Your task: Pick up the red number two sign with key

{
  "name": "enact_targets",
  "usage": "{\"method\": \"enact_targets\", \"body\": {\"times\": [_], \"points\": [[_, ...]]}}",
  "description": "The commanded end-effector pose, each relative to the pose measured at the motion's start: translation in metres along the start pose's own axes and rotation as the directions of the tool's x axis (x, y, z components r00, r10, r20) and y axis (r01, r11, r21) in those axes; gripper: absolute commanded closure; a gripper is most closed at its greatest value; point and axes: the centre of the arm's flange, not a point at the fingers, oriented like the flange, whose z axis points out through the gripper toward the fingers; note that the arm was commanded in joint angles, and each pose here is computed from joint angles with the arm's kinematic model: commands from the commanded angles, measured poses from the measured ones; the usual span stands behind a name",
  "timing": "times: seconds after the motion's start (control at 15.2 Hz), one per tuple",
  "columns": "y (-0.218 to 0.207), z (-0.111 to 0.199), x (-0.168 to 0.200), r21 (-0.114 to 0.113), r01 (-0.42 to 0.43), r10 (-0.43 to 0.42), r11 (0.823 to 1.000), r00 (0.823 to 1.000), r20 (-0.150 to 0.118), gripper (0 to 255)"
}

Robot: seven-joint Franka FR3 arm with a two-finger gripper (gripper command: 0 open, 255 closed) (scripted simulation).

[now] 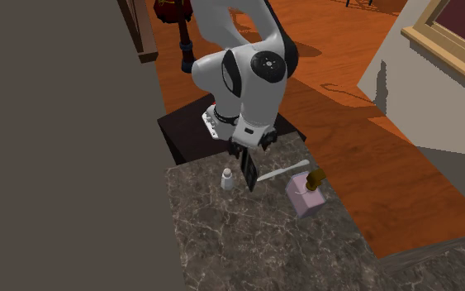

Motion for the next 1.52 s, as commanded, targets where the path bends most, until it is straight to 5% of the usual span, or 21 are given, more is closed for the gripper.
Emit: {"method": "enact_targets", "body": {"times": [0.0,0.2,0.26,0.86,1.45], "points": [[0.001,0.011,0.0,0.0,-0.001,0.001,1.0,1.0,-0.001,0],[0.0,0.02,0.001,0.0,-0.001,0.001,1.0,1.0,-0.001,0],[0.0,0.018,0.0,0.0,-0.001,0.001,1.0,1.0,0.0,255],[0.001,0.02,0.001,0.0,-0.001,0.001,1.0,1.0,-0.001,255],[0.001,-0.028,-0.002,0.0,-0.001,0.001,1.0,1.0,-0.001,255]]}}
